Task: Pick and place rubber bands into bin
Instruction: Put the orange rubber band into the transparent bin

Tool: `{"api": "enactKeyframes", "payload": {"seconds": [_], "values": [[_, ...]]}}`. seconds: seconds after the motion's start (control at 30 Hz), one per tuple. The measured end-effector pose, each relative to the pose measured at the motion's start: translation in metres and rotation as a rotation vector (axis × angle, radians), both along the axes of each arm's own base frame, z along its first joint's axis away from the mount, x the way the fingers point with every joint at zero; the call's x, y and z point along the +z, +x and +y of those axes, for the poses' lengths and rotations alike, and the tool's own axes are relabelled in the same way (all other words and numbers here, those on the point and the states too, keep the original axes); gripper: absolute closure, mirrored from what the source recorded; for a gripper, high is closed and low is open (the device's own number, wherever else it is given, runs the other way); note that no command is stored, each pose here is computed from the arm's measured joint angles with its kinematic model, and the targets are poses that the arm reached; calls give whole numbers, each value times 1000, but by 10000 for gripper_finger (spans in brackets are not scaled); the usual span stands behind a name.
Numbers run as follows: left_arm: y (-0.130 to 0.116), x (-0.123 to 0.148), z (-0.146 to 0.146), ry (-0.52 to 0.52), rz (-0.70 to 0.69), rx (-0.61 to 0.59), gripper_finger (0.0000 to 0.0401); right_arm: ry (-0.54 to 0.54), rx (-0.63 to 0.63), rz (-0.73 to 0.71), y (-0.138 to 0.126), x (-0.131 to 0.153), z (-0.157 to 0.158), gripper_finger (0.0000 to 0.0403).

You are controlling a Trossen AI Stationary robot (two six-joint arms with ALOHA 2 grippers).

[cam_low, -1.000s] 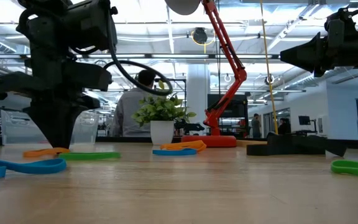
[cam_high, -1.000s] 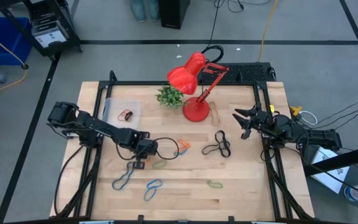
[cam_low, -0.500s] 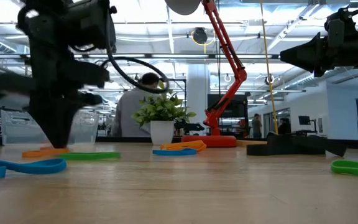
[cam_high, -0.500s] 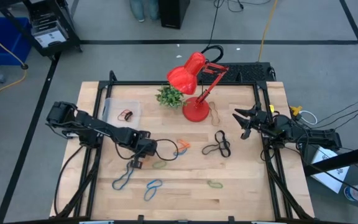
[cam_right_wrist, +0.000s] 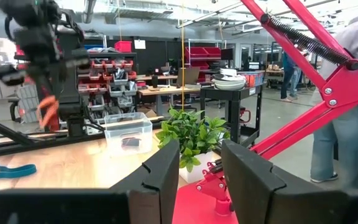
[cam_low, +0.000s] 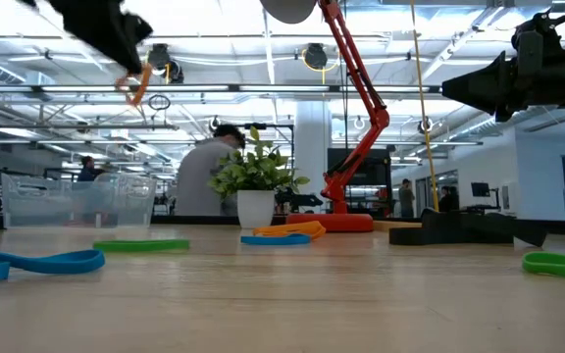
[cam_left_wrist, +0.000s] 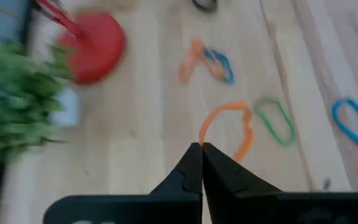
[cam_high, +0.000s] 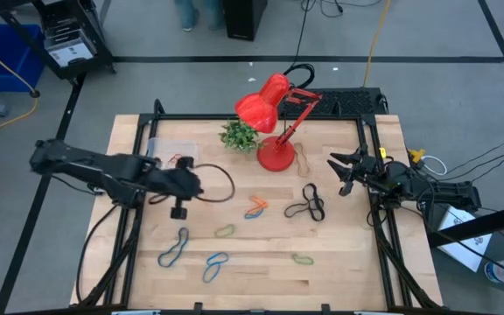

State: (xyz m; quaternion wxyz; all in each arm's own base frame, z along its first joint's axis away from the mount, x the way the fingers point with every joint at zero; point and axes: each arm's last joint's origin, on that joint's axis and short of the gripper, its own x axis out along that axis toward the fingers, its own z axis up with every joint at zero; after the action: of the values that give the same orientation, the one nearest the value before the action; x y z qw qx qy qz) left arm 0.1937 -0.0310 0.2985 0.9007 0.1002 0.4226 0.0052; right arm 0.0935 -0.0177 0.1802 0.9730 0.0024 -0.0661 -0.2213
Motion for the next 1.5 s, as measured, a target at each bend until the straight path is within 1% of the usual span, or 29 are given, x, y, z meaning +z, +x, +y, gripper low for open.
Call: {"api": "enactKeyframes", "payload": {"seconds": [0.1,0.17,0.3,0.33,0.43,0.5,0.6,0.83,1.07,1.17,1.27,1.5], "values": [[-13,11,4,17,-71,48,398,0,0,-1,0,0,0,289],[-18,16,8,53,-112,125,397,0,0,-1,0,0,0,289],[-27,18,18,100,-173,410,398,0,0,-1,0,0,0,289],[-29,18,21,93,-181,489,398,0,0,-1,0,0,0,289],[-34,14,31,28,-220,748,398,0,0,-1,0,0,0,289],[-38,11,38,12,-200,861,399,0,0,-2,0,0,0,289],[-44,6,48,20,-145,969,398,0,0,-1,0,0,0,289],[-48,-4,66,50,-70,1091,398,0,0,-5,0,1,0,289],[-49,-31,80,70,40,1203,399,0,0,-8,0,1,0,289],[-53,-47,85,50,101,1248,398,0,0,-7,0,1,0,289],[-55,-62,89,14,134,1273,399,0,0,-7,0,1,0,289],[-60,-92,95,-39,150,1312,398,0,0,-6,0,1,0,289]]}}
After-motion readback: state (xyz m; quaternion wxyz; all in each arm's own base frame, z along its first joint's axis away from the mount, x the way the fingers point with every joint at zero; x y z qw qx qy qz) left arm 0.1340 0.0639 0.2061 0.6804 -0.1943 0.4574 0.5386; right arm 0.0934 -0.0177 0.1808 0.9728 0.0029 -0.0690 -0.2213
